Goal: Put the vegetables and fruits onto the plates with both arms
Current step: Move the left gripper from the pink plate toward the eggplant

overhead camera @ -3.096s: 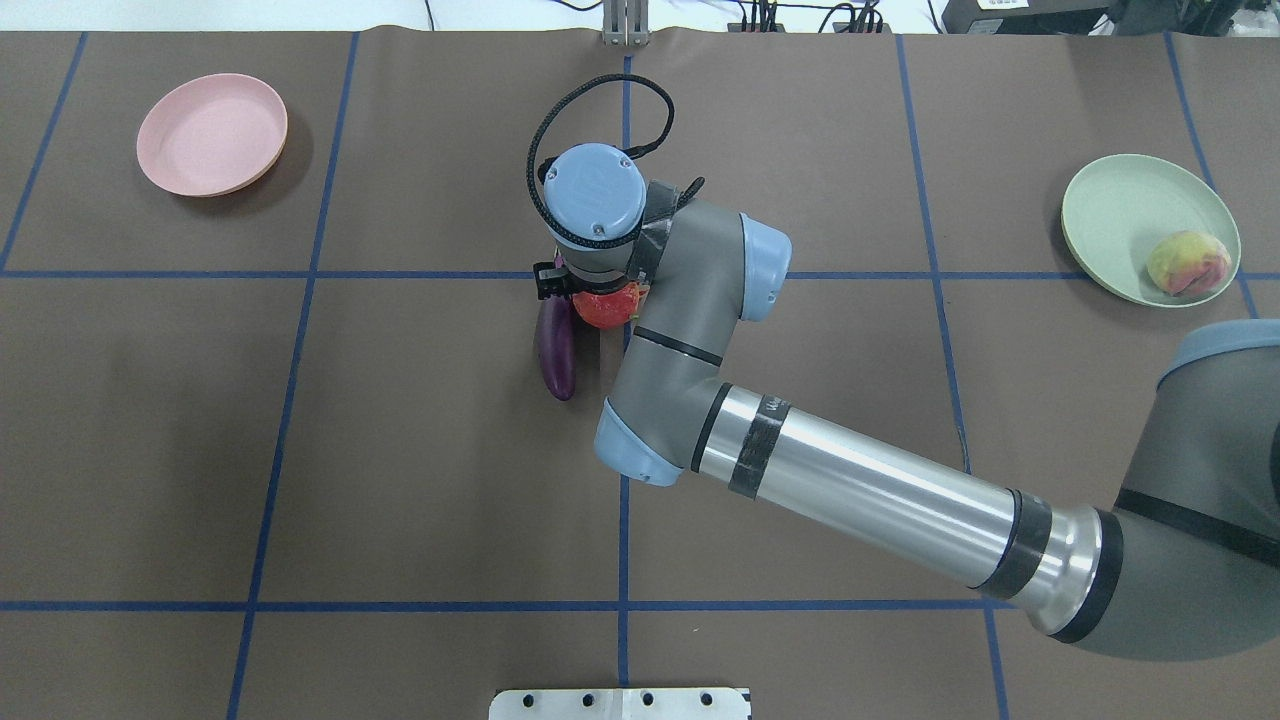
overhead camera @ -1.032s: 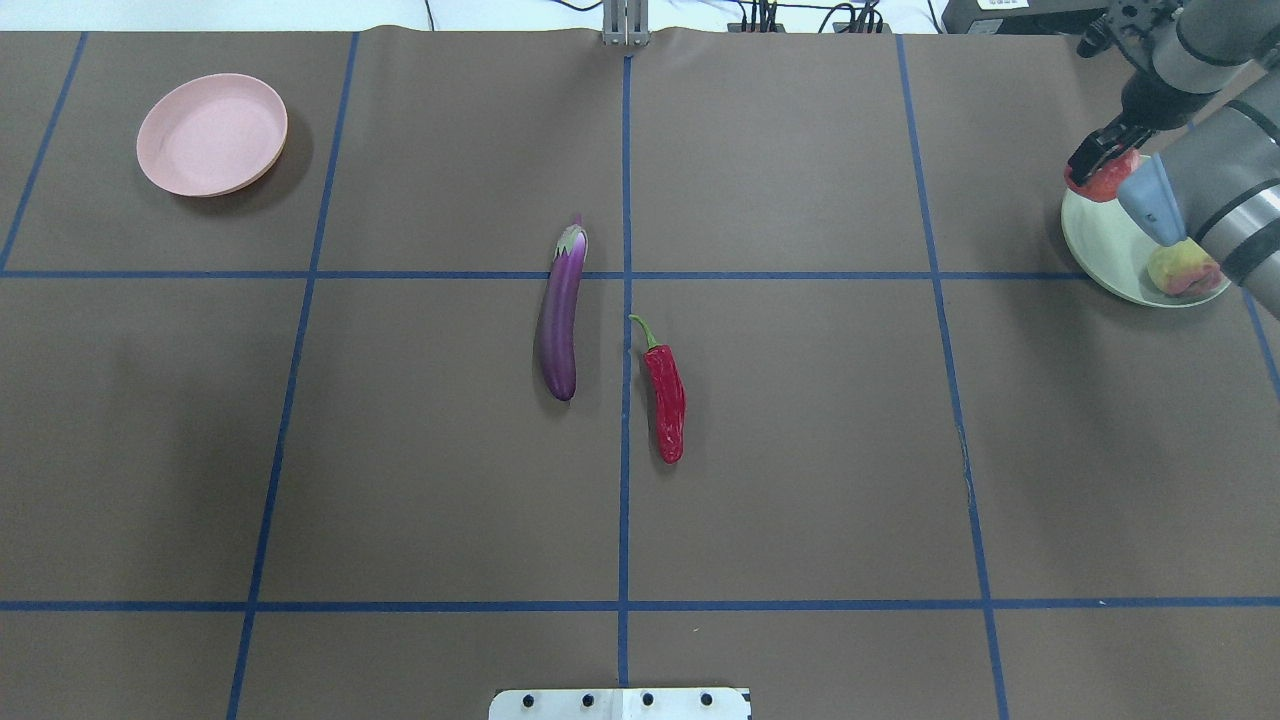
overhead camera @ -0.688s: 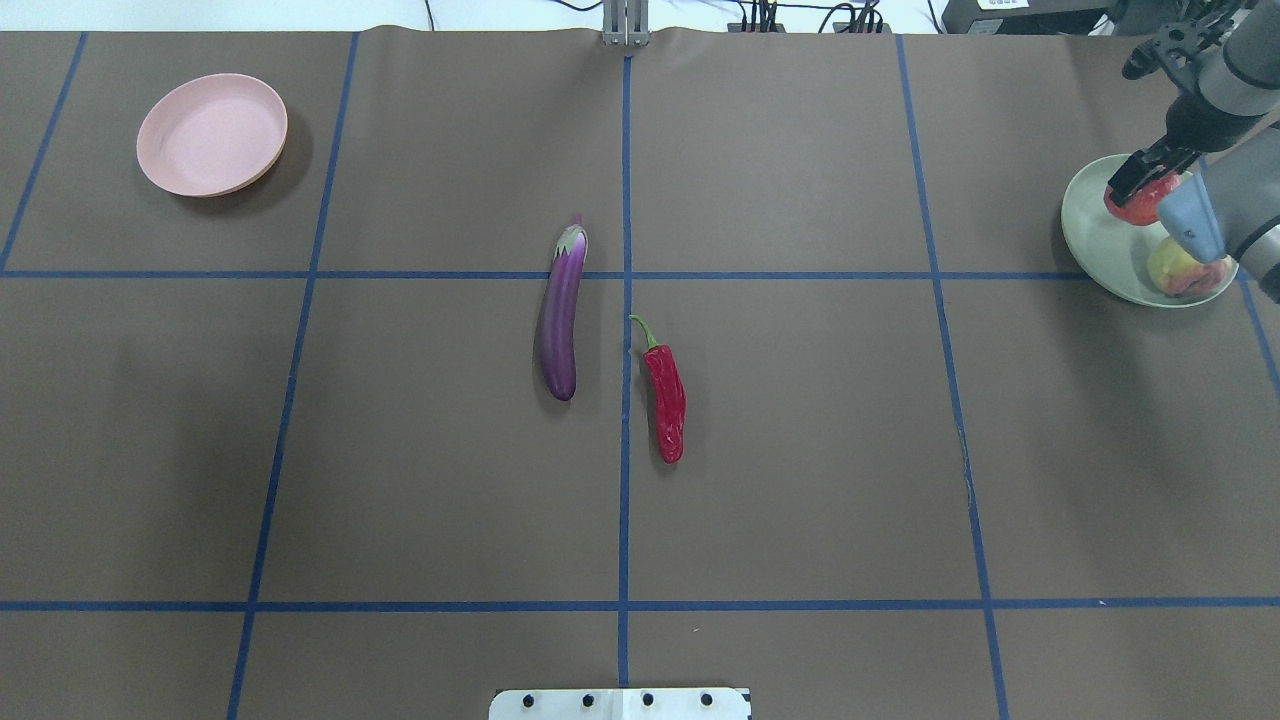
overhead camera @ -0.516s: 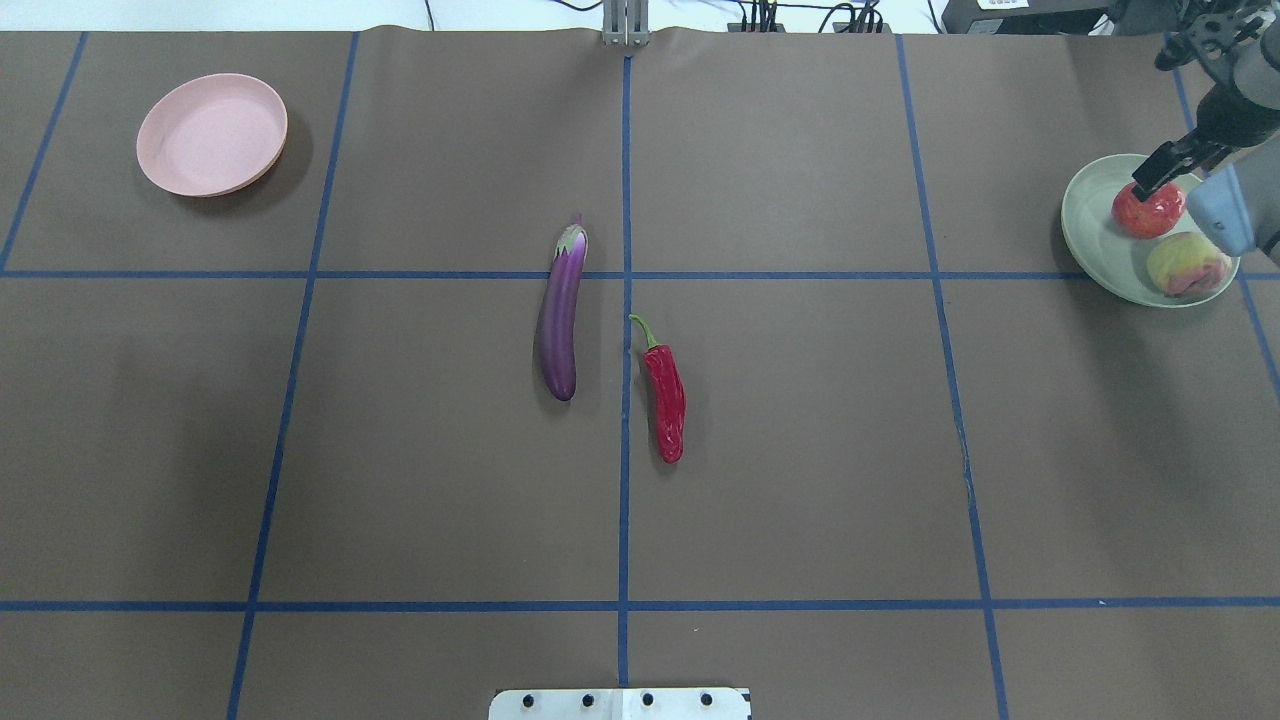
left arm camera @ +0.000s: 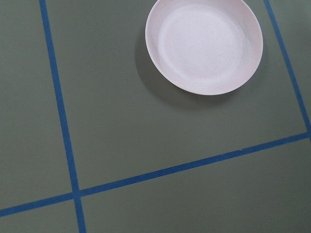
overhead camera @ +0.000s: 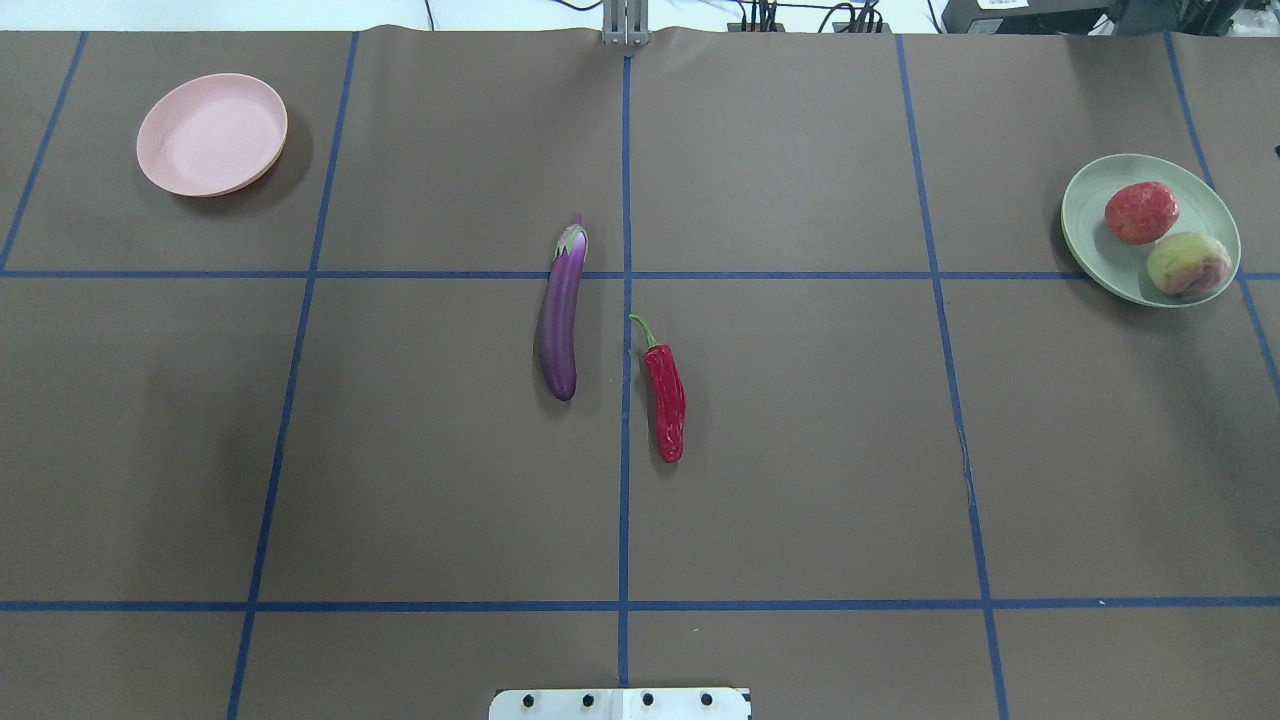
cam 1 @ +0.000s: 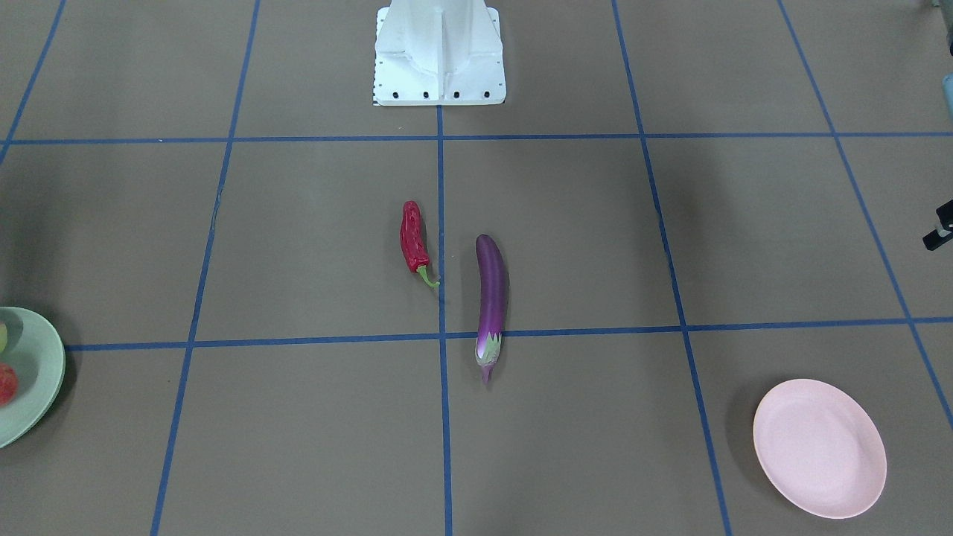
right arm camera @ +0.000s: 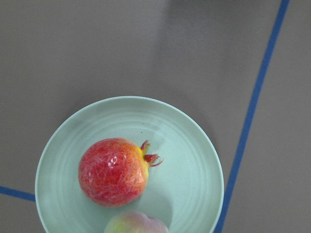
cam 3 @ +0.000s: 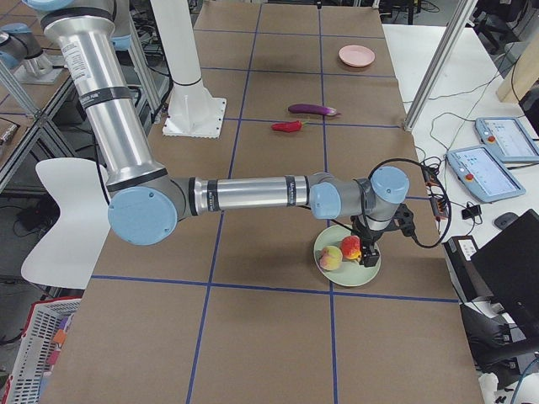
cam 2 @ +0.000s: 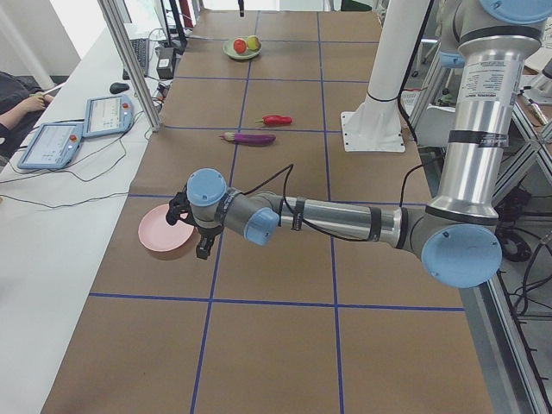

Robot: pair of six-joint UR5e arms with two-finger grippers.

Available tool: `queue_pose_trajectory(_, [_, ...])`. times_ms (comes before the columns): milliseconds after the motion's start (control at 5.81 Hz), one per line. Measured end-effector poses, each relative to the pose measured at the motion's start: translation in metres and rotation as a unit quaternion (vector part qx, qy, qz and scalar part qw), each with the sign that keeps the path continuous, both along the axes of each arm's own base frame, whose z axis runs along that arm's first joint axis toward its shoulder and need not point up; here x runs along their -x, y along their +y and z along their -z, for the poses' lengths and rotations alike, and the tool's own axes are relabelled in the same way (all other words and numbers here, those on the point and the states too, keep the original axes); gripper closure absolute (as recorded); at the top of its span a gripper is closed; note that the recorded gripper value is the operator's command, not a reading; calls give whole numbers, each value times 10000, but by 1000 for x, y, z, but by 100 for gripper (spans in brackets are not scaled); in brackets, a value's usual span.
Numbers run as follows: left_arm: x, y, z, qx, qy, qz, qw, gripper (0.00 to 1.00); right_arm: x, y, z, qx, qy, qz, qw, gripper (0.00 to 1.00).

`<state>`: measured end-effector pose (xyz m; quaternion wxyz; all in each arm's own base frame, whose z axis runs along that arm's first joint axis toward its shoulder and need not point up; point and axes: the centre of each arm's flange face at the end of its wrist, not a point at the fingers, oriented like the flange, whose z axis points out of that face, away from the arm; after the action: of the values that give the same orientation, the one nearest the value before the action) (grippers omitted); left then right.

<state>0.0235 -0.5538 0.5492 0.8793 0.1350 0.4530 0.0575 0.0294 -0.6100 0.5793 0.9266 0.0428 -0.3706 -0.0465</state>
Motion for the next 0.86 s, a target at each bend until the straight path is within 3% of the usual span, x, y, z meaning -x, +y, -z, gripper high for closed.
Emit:
queue_pose_trajectory(344, [-40, 10, 34, -153, 98, -250, 9995, 0, -37, 84, 7, 67, 175, -286, 9994, 0])
queue_pose_trajectory(516, [-85, 8, 66, -19, 205, -444, 9988, 0, -41, 106, 1, 100, 278, -319, 9991, 0])
queue_pose_trajectory(860, [-219, 8, 154, 756, 413, -428, 9954, 0, -42, 119, -5, 119, 318, -301, 9990, 0])
